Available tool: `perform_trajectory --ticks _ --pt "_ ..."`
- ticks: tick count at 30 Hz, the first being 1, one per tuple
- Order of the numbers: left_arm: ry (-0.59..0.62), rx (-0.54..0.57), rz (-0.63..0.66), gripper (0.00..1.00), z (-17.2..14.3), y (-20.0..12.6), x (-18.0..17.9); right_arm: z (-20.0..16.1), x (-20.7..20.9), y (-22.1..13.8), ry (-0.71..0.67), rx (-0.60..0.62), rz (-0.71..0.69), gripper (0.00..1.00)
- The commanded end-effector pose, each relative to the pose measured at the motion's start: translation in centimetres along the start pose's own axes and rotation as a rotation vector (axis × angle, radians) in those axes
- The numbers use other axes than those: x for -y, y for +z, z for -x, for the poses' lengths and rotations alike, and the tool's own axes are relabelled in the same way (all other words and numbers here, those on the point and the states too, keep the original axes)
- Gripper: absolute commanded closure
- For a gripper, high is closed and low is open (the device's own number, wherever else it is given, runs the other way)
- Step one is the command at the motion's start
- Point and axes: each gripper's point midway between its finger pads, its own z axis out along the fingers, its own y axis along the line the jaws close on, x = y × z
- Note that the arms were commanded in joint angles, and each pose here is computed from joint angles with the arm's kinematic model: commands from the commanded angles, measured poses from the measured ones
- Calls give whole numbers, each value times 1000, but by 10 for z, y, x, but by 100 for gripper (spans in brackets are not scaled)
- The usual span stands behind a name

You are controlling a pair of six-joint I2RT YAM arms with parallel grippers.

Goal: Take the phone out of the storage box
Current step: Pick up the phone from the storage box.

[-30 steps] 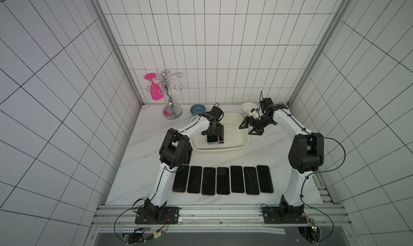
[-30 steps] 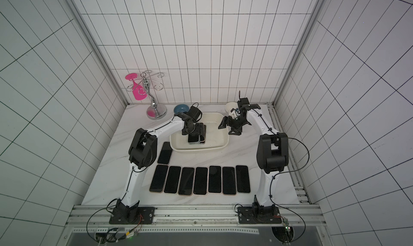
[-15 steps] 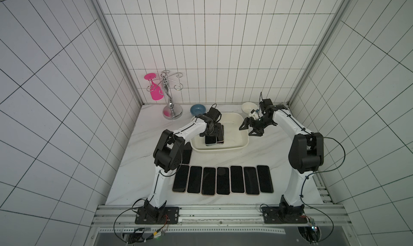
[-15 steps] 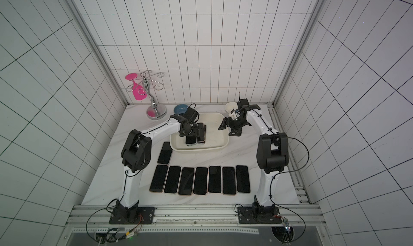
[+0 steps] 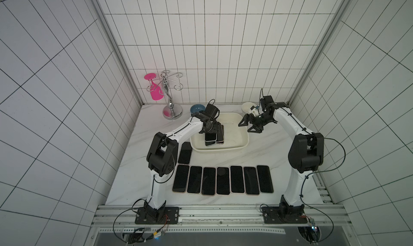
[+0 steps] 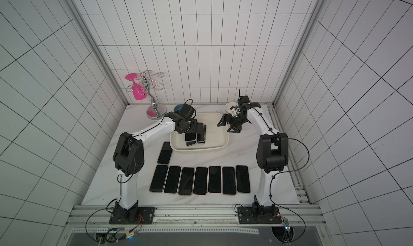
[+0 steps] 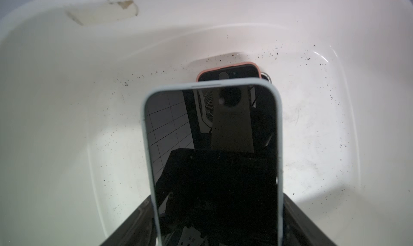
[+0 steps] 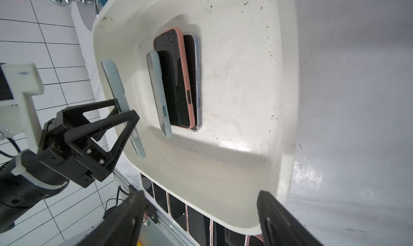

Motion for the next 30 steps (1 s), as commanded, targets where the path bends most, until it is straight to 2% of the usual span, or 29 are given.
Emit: perform_trajectory --ticks 1,5,10,18,24,30 --pt "48 64 -93 36 13 -31 27 16 -23 5 -17 16 136 17" --pt "111 41 -205 39 -5 -53 50 39 -41 21 13 -1 285 19" --pt "138 13 -285 41 -23 -71 61 54 -60 47 32 -46 359 24" --pt "151 3 -301 42 -29 -74 64 29 -84 75 -16 -133 385 26" --pt "149 -15 -290 43 -32 -65 62 32 -78 63 -17 -79 368 26" --pt "151 -19 -280 43 -33 -60 60 14 -92 60 -57 -129 406 27"
